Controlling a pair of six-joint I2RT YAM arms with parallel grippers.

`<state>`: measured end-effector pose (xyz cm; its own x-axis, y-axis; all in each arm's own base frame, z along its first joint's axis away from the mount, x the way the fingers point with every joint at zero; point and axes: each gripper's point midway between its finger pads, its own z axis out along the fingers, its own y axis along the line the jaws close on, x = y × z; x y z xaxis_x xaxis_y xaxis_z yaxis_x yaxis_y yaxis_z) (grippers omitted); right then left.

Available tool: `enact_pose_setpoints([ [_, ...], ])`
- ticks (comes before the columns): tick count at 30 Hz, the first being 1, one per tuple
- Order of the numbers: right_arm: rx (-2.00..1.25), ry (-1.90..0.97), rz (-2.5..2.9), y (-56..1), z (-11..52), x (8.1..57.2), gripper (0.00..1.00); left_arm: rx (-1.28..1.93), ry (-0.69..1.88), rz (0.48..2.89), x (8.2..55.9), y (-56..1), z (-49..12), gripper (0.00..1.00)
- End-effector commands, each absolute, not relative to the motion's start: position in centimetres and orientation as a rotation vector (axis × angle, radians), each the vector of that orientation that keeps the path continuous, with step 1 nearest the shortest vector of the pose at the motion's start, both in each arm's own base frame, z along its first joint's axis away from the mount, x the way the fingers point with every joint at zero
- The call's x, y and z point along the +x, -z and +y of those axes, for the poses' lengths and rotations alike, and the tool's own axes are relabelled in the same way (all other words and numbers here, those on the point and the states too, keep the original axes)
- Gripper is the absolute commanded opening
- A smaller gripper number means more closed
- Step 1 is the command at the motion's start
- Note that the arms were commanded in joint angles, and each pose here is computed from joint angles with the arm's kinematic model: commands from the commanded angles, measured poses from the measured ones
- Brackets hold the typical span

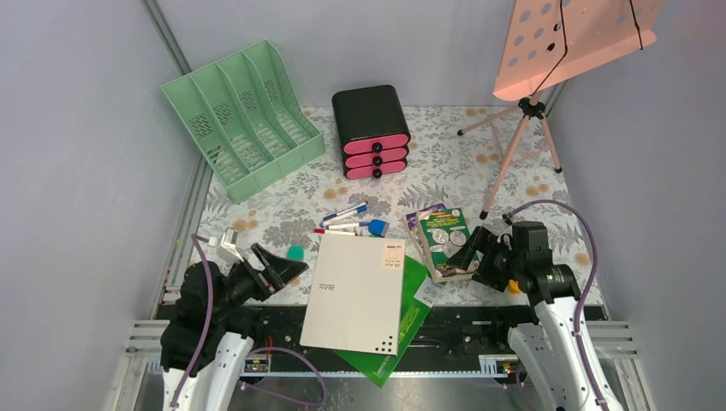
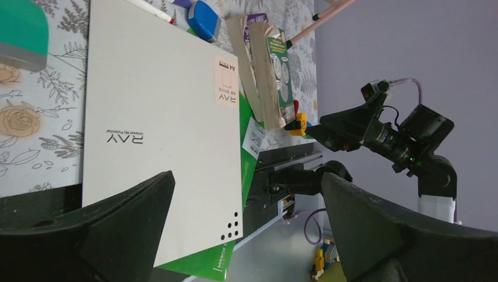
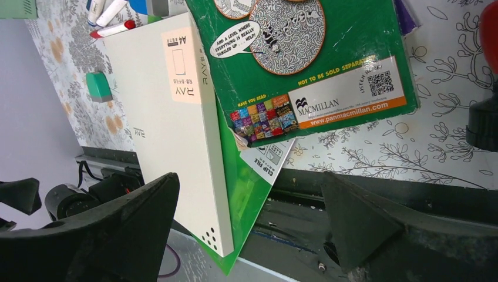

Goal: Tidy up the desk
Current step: Pick up the book from the center of the board.

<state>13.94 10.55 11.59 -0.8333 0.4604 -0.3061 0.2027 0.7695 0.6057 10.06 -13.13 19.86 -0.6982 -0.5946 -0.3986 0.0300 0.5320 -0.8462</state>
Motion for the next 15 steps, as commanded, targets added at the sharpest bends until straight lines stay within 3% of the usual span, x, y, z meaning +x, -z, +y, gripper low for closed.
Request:
enact_pose_setpoints([
  [1,0.42,-0.796,2.487,-13.5,10.7,15.0,0.99,-0.4,1.211,2.062,11.3,-20.9,-13.9,0.99],
  [10,0.352,-0.779,2.512,-14.0,10.8,16.0,0.99,-0.335,1.032,2.238,13.8,-17.2,-13.2,0.99],
  [15,0.357,-0.792,2.505,-13.6,11.0,16.2,0.99,-0.373,1.072,2.325,14.9,-15.8,-14.1,0.99],
])
